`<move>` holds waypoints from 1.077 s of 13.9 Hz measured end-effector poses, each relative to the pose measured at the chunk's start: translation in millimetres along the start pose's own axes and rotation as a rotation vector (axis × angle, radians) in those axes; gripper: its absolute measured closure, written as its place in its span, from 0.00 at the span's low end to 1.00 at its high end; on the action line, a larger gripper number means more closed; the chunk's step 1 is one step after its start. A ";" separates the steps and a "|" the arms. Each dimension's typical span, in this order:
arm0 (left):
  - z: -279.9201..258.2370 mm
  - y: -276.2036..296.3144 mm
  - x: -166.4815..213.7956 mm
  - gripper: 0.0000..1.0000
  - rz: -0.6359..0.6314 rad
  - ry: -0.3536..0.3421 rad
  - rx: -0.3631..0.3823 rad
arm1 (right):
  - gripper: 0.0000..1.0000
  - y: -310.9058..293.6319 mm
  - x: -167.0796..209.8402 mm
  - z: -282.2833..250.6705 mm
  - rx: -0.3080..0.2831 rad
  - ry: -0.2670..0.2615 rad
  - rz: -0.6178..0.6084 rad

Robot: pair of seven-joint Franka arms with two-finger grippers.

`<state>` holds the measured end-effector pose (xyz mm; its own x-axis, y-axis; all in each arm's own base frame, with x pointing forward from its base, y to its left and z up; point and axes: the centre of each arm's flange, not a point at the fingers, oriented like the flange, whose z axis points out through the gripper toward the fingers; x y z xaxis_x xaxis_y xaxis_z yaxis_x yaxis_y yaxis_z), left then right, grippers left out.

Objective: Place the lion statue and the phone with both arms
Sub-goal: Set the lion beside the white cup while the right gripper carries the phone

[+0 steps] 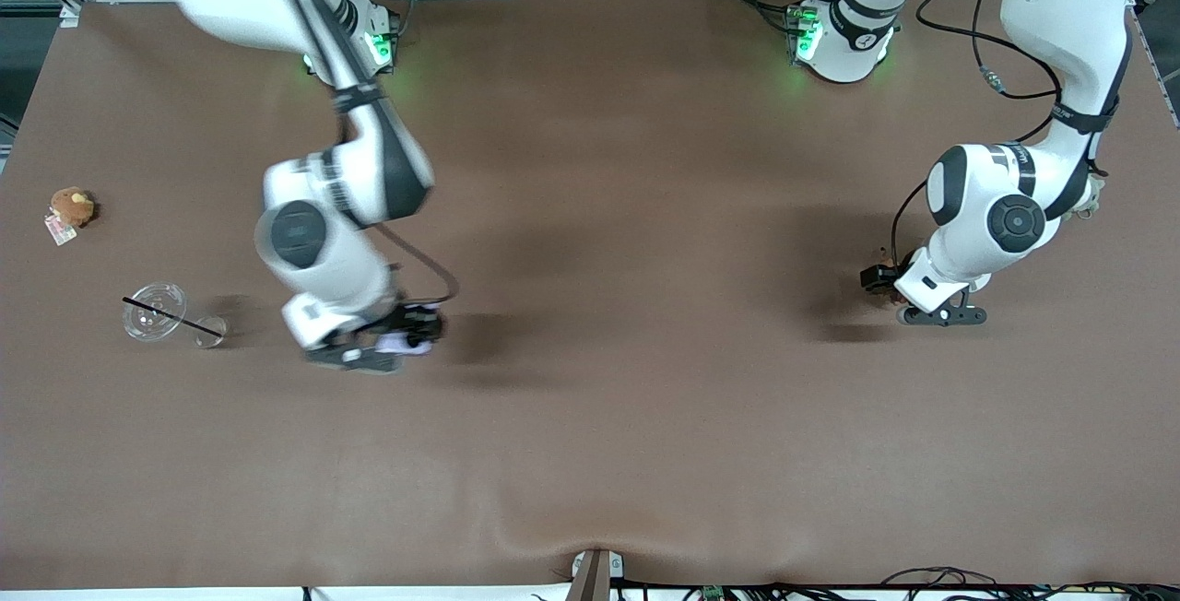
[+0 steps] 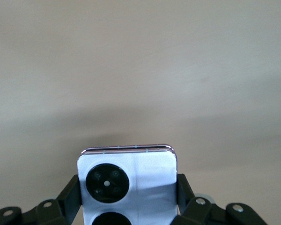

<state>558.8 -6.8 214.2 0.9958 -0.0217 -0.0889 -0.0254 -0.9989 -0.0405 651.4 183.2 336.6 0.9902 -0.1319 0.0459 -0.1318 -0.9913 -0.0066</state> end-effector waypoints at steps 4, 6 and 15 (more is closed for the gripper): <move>-89.8 16.4 35.3 0.00 0.024 -0.067 0.014 | 0.17 128.0 29.3 26.1 -0.021 -0.049 -0.036; -134.0 22.1 48.1 0.00 0.028 -0.063 0.018 | 0.17 172.7 30.0 47.3 -0.028 -0.087 -0.034; -330.7 18.0 37.1 0.00 0.005 0.060 0.029 | 0.17 224.3 28.4 133.6 -0.050 -0.127 -0.042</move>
<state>624.4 -39.6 539.3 0.9991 -0.0304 -0.0297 -0.0324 -0.9971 -0.0689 656.1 -42.8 202.9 0.9924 -0.0925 -0.0817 -0.0893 -0.9951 0.0427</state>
